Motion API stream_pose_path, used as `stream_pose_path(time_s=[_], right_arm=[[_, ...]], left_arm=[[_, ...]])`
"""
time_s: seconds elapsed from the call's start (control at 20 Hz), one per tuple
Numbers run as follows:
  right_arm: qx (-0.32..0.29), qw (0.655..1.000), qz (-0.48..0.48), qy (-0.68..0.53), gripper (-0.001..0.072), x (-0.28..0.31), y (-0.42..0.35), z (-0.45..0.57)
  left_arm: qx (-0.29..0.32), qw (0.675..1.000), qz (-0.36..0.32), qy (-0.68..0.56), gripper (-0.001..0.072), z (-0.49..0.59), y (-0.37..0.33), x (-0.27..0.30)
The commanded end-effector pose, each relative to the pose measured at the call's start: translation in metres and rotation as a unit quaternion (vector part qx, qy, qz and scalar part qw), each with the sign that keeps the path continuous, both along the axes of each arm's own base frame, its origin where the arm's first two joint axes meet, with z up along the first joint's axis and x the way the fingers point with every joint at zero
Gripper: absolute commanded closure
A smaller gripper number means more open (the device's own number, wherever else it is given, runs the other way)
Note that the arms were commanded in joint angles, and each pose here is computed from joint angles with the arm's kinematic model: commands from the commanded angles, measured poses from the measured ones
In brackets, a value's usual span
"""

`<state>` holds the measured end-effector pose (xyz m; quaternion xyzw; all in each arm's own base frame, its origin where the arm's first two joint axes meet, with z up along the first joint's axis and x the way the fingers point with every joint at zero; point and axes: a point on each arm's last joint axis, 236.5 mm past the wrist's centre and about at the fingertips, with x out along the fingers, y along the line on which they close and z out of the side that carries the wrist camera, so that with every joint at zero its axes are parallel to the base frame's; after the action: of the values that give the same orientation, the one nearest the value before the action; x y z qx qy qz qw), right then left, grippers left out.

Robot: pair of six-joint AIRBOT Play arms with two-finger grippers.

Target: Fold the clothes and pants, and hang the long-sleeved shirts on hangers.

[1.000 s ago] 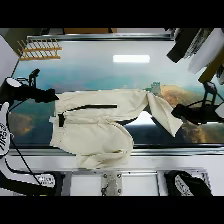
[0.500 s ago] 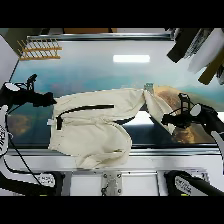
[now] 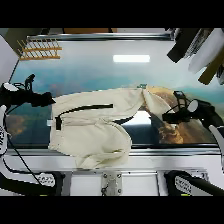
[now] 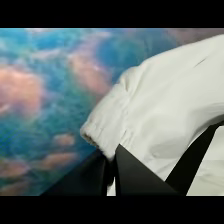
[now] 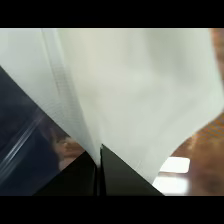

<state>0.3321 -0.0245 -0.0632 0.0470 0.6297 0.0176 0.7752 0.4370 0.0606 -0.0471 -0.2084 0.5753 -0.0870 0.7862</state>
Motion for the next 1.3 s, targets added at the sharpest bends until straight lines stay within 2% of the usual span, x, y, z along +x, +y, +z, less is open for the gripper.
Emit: stream_pose_path(time_s=[0.0,0.2,0.35,0.75,0.95,1.15,1.2,1.25], right_arm=[[-0.066,0.997,-0.009,-0.04,0.0698,0.002,-0.046,0.088],[-0.094,0.98,-0.104,-0.142,0.0699,-0.009,-0.088,0.193],[-0.099,0.966,-0.154,-0.181,0.0699,-0.019,-0.103,0.224],[-0.064,0.976,-0.189,-0.094,0.0699,0.007,-0.113,0.156],[-0.054,0.972,-0.209,-0.087,0.0698,0.058,-0.13,0.108],[-0.042,0.952,-0.227,-0.202,0.0696,0.163,-0.132,0.109],[-0.038,0.943,-0.222,-0.244,0.0637,0.194,-0.129,0.118],[-0.025,0.932,-0.224,-0.285,0.0385,0.222,-0.124,0.13]], left_arm=[[0.012,0.999,0.015,-0.035,0.069,0.04,0.029,0.01],[0.038,0.995,0.048,-0.083,0.069,0.082,0.062,0.012],[0.038,0.994,0.053,-0.086,0.069,0.087,0.067,0.009],[0.062,0.987,0.055,-0.134,0.069,0.094,0.057,0.041],[0.086,0.978,0.069,-0.178,0.069,0.084,0.051,0.08],[0.102,0.969,0.073,-0.213,0.069,0.066,0.04,0.124],[0.098,0.967,0.076,-0.22,0.0657,0.067,0.034,0.138],[0.089,0.965,0.091,-0.228,0.0324,0.07,0.03,0.152]])
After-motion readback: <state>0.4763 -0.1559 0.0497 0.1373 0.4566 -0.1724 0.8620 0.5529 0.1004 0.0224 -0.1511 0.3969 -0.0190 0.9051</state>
